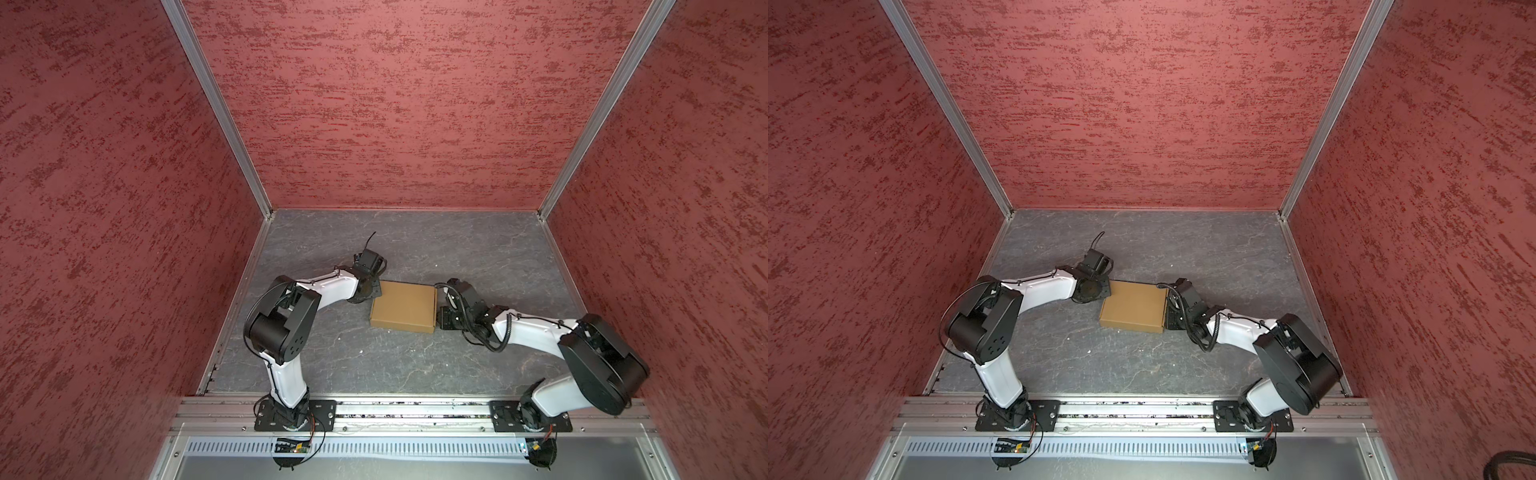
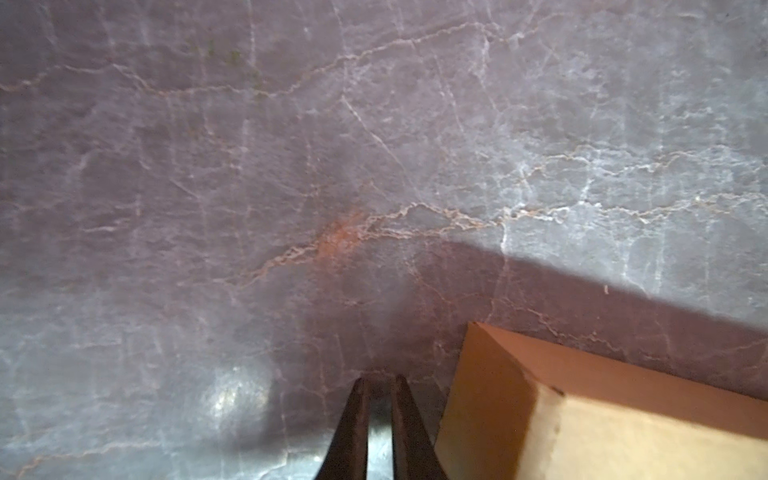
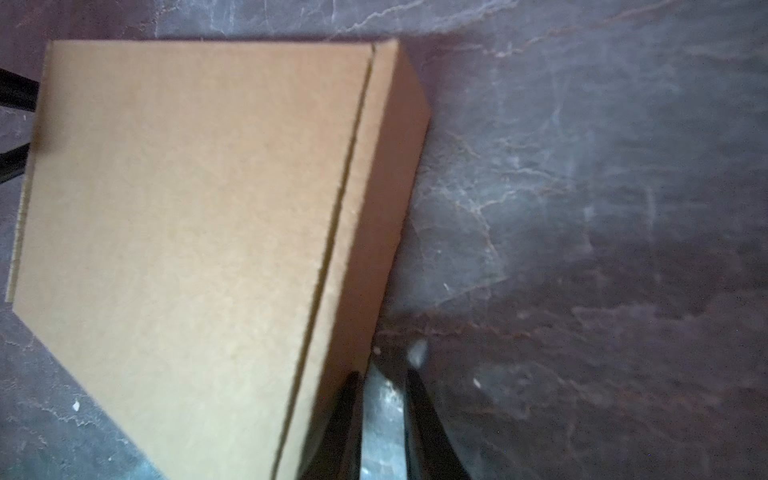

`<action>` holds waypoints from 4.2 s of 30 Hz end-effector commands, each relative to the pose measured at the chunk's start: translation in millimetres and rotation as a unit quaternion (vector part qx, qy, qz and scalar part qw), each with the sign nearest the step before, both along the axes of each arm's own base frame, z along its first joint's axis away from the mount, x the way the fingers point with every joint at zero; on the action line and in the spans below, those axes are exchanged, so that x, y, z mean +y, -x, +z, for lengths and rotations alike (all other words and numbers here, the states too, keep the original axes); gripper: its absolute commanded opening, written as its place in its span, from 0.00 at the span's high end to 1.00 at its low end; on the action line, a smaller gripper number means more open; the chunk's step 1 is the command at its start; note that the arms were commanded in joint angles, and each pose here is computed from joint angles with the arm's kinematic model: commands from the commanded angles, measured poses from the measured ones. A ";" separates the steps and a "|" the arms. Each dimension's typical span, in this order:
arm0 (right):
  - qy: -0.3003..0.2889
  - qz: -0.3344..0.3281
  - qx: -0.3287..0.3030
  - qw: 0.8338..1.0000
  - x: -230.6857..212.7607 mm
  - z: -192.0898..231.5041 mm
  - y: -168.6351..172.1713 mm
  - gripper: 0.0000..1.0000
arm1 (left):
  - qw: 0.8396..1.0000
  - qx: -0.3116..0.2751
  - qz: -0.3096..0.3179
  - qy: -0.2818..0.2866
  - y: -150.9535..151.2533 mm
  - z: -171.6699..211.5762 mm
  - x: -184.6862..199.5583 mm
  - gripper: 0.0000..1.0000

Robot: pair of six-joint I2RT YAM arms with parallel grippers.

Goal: Fold the paper box

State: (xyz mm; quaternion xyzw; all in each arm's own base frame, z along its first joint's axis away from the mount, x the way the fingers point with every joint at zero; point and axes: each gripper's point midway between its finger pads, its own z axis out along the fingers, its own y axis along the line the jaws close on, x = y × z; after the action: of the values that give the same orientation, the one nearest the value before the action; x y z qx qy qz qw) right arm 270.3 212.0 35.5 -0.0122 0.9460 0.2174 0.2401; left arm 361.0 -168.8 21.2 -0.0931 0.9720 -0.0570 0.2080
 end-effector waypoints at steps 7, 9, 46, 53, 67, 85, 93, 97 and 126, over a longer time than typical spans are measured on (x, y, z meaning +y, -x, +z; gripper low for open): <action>0.079 -0.013 -0.044 0.996 -23.6 36.1 -15.3 0.76 | 0.999 -0.022 0.032 -0.012 18.6 41.6 40.3 0.86; 0.094 -0.002 -0.060 0.994 -21.3 49.9 -24.8 0.76 | 0.999 -0.035 0.037 -0.018 25.1 57.7 49.3 0.86; 0.070 0.231 -0.077 0.967 111.8 14.1 -163.9 0.87 | 0.986 -0.053 -0.051 0.149 161.6 23.9 -76.8 0.98; 0.063 0.234 -0.071 0.968 110.7 4.9 -164.0 0.88 | 0.987 -0.046 -0.053 0.144 155.8 12.3 -86.8 0.99; 0.060 0.246 -0.049 0.966 109.2 -13.2 -153.2 0.88 | 0.989 -0.050 -0.035 0.134 143.8 -3.3 -84.9 0.99; 0.043 0.260 -0.014 0.965 106.5 -30.4 -130.6 0.89 | 0.989 -0.082 -0.019 0.123 126.7 -8.7 -82.8 1.00; 0.043 0.268 -0.002 0.962 108.1 -35.8 -121.3 0.90 | 0.988 -0.098 -0.019 0.116 118.4 -4.7 -84.3 1.00; 0.043 0.272 0.001 0.961 110.5 -38.6 -117.1 0.90 | 0.988 -0.099 -0.020 0.116 117.8 -5.2 -85.4 1.00; 0.041 0.152 -0.059 0.986 80.3 5.1 -180.6 0.68 | 0.986 -0.102 -0.033 0.127 139.9 9.2 -91.8 0.97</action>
State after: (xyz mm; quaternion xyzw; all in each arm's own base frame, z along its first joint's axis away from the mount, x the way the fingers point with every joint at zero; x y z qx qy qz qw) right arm 438.2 311.3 29.2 -0.2121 0.9168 0.2306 0.2475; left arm 222.3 -264.9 24.8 -0.0746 0.9354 -0.1979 0.2834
